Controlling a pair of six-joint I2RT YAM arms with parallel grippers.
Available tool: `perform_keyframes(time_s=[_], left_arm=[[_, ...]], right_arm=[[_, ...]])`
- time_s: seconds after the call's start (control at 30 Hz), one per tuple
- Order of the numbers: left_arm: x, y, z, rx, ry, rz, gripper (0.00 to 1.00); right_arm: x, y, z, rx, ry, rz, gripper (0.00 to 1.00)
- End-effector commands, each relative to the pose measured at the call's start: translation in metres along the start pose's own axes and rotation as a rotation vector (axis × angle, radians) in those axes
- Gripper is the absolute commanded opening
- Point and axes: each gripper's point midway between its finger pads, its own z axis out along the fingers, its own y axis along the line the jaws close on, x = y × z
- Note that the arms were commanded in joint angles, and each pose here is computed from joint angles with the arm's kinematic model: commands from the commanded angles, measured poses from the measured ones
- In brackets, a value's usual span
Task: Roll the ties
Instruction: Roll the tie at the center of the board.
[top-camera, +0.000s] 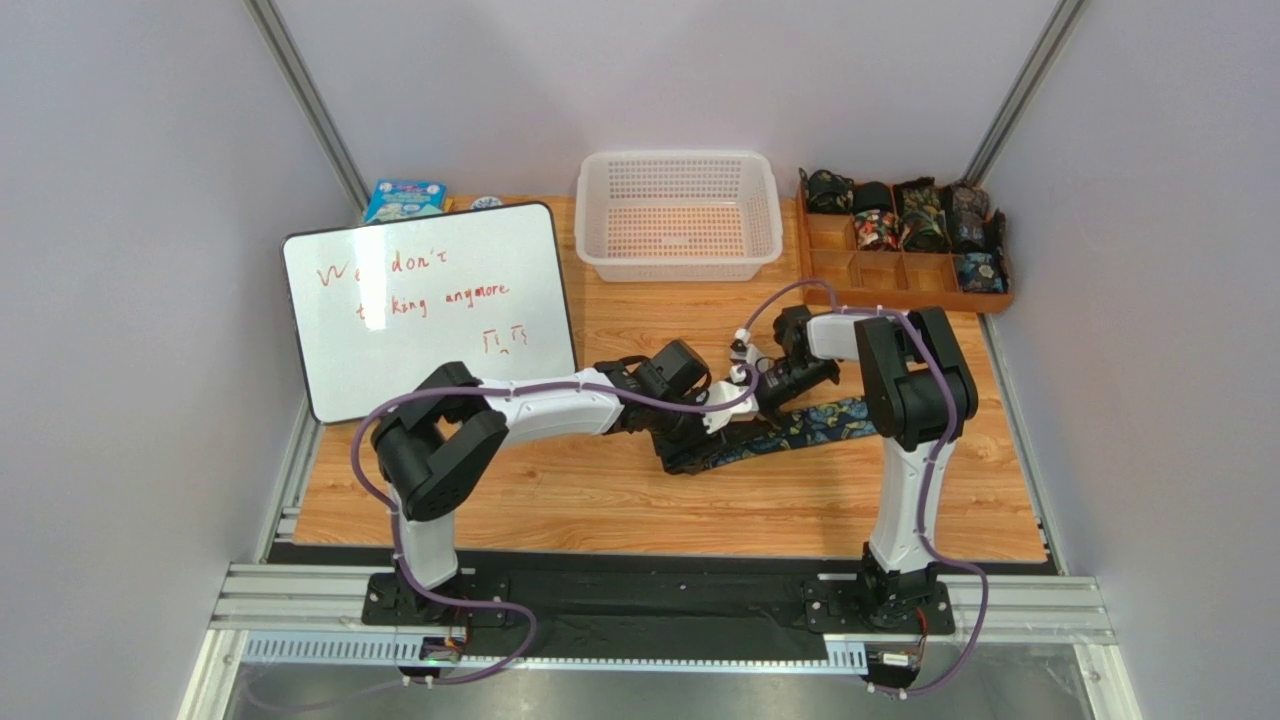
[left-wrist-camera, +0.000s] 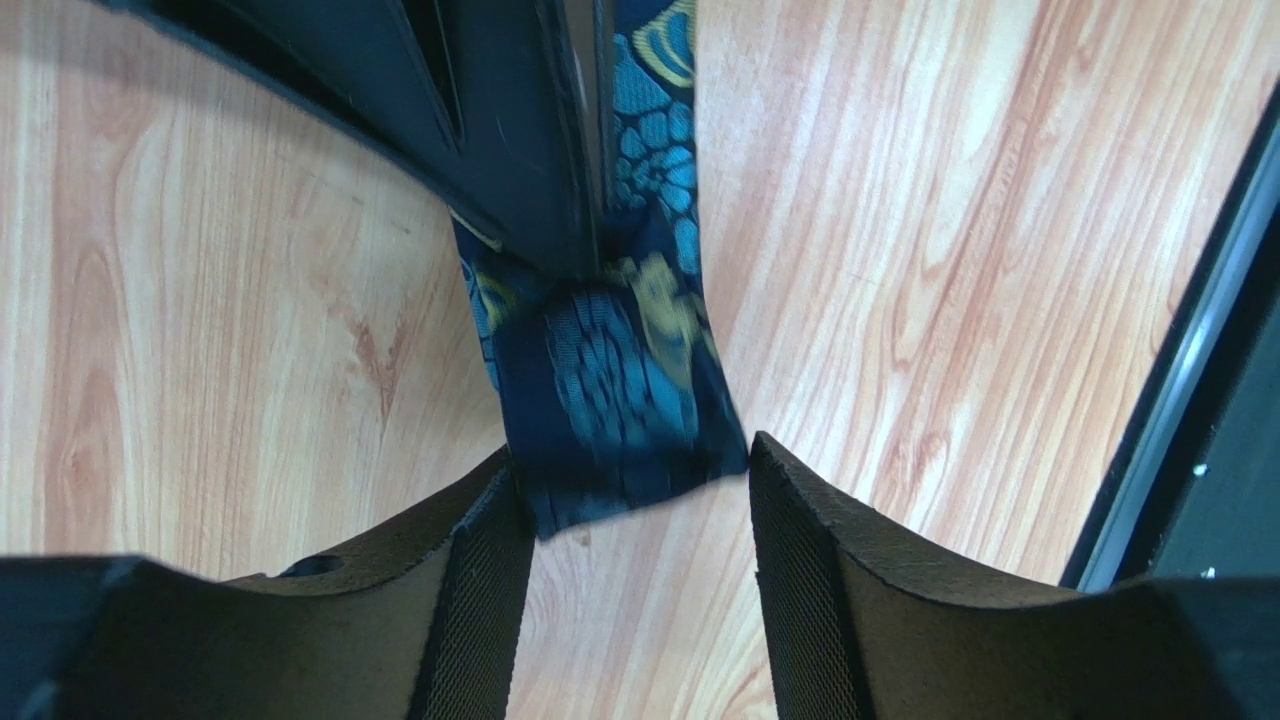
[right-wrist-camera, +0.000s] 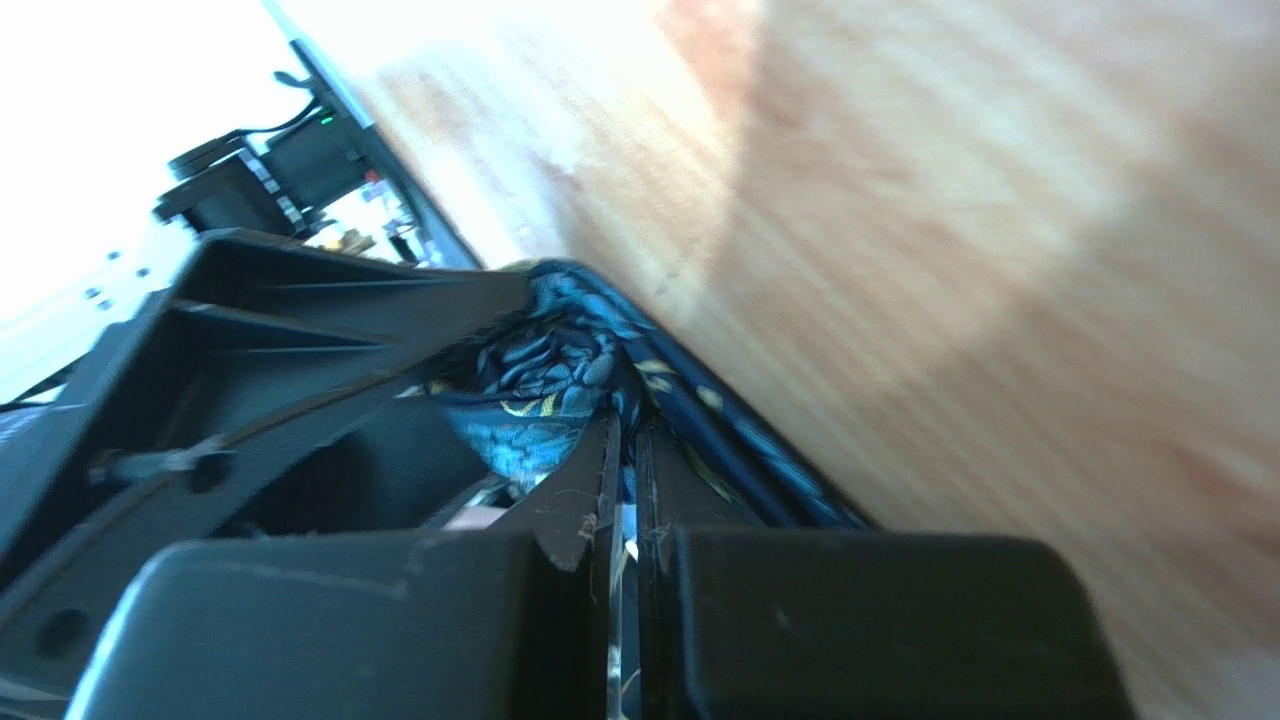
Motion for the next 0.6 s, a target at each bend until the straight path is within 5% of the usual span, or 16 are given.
perform_keyframes(time_s=[0.0, 0.27, 0.33, 0.57], left_arm=[[-0.008, -0.005, -0.025, -0.001, -0.068, -0.015, 0.61], [-0.034, -0.007, -0.047, -0.029, -0.292, -0.007, 0.72], [-0.045, -0.01, -0.052, -0.032, -0.4, 0.007, 0.93], [-0.057, 0.001, -0.026, -0.141, -0.515, -0.022, 0.93]], right_arm=[[-0.004, -0.06, -0.007, 0.276, -0.035, 0.057, 0.0], [-0.004, -0.068, -0.014, 0.352, -0.041, 0.07, 0.0], [-0.004, -0.071, -0.015, 0.376, -0.043, 0.078, 0.0], [0.007, -0.081, -0.008, 0.382, -0.003, 0.119, 0.0]])
